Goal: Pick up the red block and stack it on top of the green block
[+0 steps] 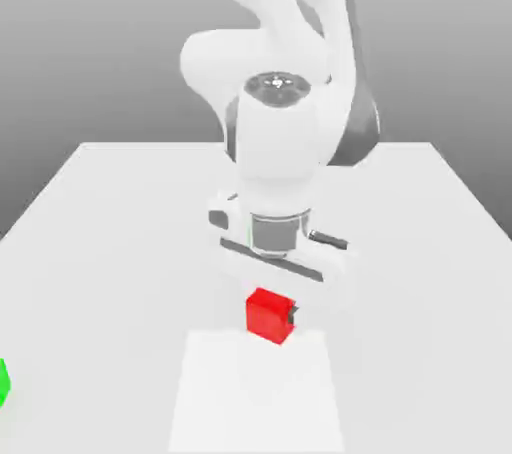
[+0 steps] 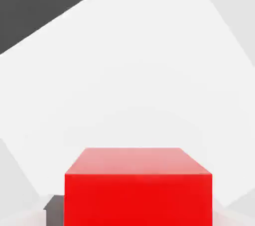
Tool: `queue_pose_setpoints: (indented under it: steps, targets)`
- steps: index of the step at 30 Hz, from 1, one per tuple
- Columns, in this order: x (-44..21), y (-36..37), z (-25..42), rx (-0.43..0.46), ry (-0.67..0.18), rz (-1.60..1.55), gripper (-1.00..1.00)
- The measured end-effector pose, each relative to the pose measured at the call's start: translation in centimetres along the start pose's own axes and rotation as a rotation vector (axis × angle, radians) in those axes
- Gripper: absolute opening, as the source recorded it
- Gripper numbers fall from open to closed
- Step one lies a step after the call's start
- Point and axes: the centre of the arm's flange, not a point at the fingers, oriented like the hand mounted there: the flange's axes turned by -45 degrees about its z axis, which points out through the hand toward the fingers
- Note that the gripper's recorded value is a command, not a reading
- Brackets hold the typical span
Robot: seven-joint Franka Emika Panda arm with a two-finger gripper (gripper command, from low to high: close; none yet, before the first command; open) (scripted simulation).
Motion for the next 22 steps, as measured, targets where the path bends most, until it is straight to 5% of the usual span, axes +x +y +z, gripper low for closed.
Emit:
queue_pose_setpoints:
  steps: [9,16,17,22]
  targets:
    - [15.5,14.3,-2.2,0.001,0.007,0.167,-1.0]
    - [20.1,24.5,1.9,-0.016,0.011,0.252,-1.0]
    - [20.1,24.6,2.9,-0.016,0.011,0.253,1.0]
    - [20.1,24.6,2.9,-0.016,0.011,0.253,1.0]
